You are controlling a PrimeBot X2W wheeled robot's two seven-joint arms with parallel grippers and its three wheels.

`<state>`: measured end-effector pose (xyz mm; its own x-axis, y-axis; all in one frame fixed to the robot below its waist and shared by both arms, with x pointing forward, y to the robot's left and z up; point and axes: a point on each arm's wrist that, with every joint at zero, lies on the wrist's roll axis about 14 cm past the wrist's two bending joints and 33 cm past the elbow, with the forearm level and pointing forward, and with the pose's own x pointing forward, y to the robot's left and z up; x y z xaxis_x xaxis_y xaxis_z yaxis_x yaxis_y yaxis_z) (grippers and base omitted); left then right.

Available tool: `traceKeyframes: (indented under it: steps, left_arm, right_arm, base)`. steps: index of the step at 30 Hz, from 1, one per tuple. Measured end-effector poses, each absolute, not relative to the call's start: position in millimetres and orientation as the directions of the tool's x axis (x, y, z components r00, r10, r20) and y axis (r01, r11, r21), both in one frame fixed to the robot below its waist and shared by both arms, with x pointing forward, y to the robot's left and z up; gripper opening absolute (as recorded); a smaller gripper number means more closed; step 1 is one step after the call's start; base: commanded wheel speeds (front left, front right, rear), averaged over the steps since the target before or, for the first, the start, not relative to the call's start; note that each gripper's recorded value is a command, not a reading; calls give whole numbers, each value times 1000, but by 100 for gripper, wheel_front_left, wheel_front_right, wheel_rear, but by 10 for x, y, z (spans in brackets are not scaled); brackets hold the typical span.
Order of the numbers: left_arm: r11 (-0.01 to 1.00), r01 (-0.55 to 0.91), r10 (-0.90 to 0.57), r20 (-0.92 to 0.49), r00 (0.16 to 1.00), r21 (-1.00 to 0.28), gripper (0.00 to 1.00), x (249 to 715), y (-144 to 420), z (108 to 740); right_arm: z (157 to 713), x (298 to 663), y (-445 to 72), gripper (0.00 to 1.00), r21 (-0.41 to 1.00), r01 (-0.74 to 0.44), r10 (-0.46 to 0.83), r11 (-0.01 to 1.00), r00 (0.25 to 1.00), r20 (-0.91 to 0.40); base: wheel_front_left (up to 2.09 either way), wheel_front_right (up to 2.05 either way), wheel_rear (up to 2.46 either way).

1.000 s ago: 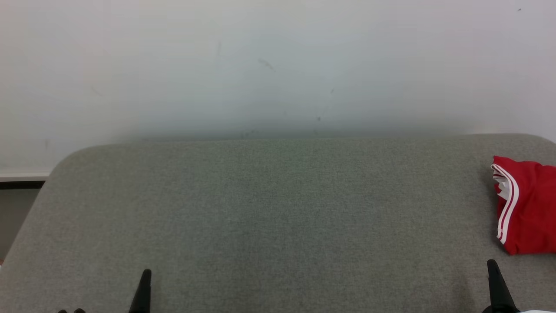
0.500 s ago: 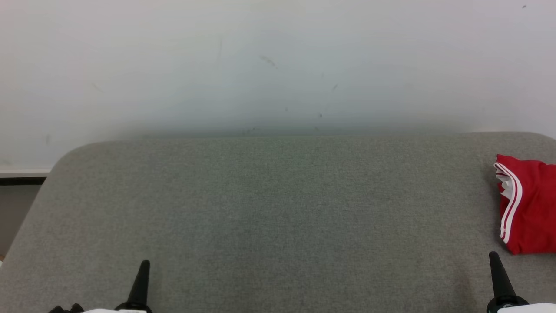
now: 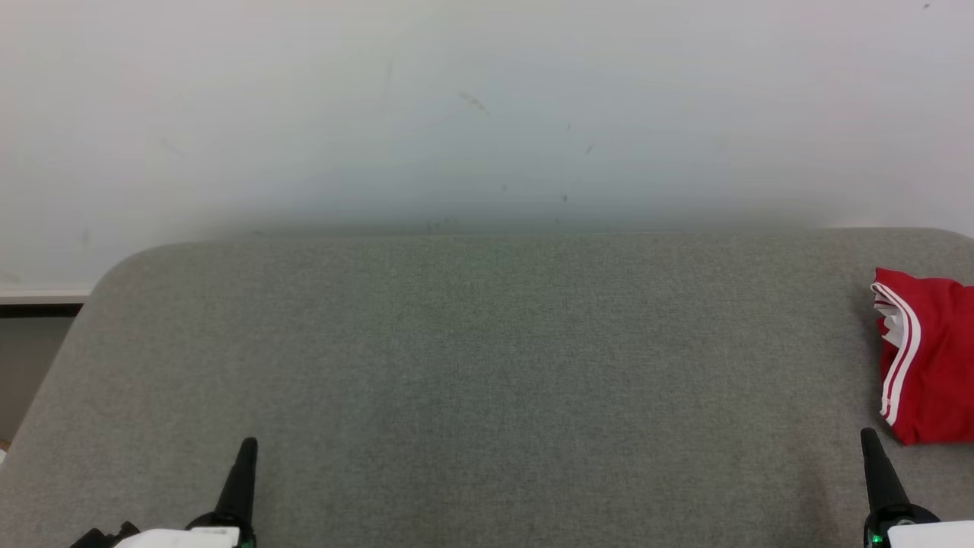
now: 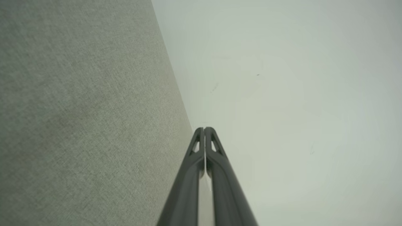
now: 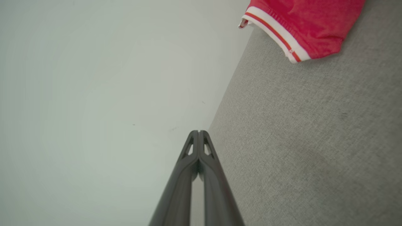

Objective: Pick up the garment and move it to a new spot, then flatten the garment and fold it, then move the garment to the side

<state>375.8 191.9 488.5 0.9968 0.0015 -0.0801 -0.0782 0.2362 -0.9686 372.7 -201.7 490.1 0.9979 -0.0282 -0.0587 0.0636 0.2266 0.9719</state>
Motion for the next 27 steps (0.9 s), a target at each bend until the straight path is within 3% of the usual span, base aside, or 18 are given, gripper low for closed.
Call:
traceKeyframes:
  steps: [27]
  left_arm:
    - [37, -23, -4, -23, 1000, -999, 0, 3862, 1970, 5018]
  right_arm:
    - [5015, 3852, -1986, 0, 999, 19, -1, 37, 1000, -19]
  base:
    - [0, 0, 0]
